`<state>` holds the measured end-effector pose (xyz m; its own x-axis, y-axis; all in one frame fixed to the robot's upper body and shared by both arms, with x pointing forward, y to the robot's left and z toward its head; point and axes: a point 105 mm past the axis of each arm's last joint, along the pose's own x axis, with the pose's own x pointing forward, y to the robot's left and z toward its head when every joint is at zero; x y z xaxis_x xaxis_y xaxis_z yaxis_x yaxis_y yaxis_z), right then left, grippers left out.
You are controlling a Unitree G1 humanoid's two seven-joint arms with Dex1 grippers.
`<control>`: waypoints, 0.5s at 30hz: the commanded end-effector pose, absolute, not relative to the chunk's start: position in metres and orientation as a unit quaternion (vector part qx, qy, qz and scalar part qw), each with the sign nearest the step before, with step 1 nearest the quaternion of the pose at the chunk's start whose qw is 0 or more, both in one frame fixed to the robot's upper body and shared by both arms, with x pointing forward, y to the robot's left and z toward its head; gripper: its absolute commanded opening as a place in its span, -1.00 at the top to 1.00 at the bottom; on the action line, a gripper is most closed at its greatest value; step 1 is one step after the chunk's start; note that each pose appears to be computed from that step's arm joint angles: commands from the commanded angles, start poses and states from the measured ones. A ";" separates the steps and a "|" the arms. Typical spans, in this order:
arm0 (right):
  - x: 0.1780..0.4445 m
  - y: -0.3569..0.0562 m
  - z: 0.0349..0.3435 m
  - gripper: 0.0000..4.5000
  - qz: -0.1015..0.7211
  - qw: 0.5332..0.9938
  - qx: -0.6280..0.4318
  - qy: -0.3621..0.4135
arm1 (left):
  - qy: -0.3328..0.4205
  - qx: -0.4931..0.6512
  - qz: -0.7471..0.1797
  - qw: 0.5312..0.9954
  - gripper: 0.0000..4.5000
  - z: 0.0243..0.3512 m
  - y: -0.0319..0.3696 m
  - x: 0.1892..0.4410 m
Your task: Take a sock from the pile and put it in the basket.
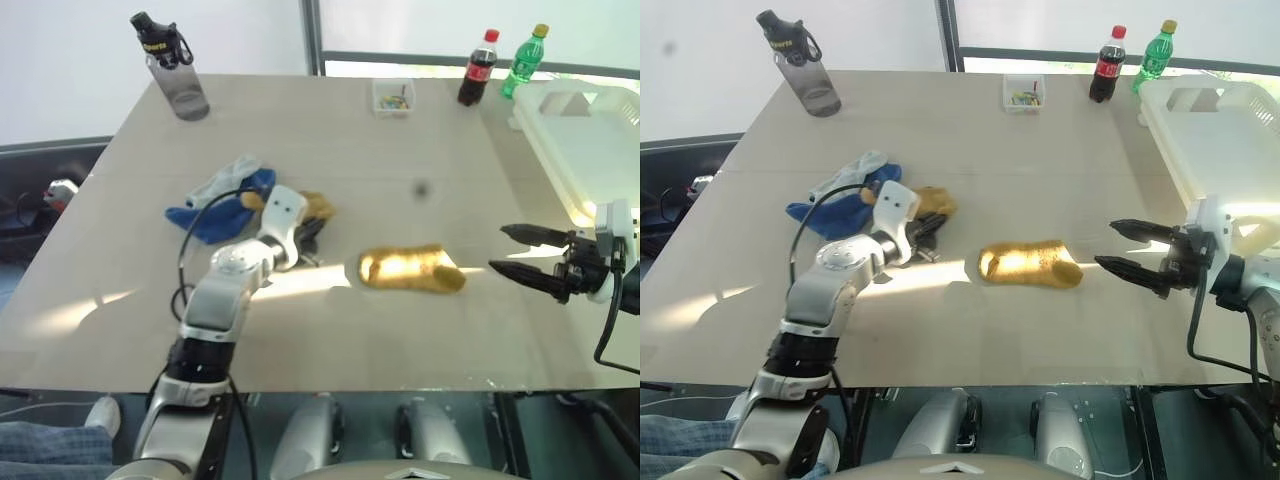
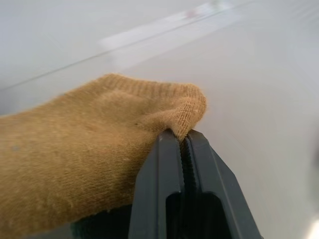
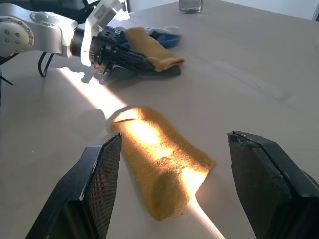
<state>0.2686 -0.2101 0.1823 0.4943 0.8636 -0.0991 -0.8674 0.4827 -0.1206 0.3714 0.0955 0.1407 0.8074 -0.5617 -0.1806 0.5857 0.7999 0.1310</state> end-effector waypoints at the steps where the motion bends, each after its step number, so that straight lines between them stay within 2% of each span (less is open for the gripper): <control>1: 0.268 -0.209 0.191 -0.57 0.503 0.859 -0.094 -0.006 | 0.049 0.090 -0.318 0.942 0.98 0.153 0.077 0.377; 6: 0.267 -0.210 0.192 -0.57 0.497 0.862 -0.097 -0.009 | 0.075 0.110 -0.305 0.943 0.98 0.138 0.088 0.382; 15: 0.265 -0.212 0.189 -0.57 0.493 0.865 -0.098 -0.009 | 0.128 0.160 -0.226 0.952 0.98 0.110 0.153 0.377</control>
<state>0.2673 -0.2108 0.1770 0.5097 0.8540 -0.1044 -0.8588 0.4977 -0.1213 0.3773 0.1329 0.1125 0.8363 -0.4578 -0.3017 0.5282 0.8204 0.2189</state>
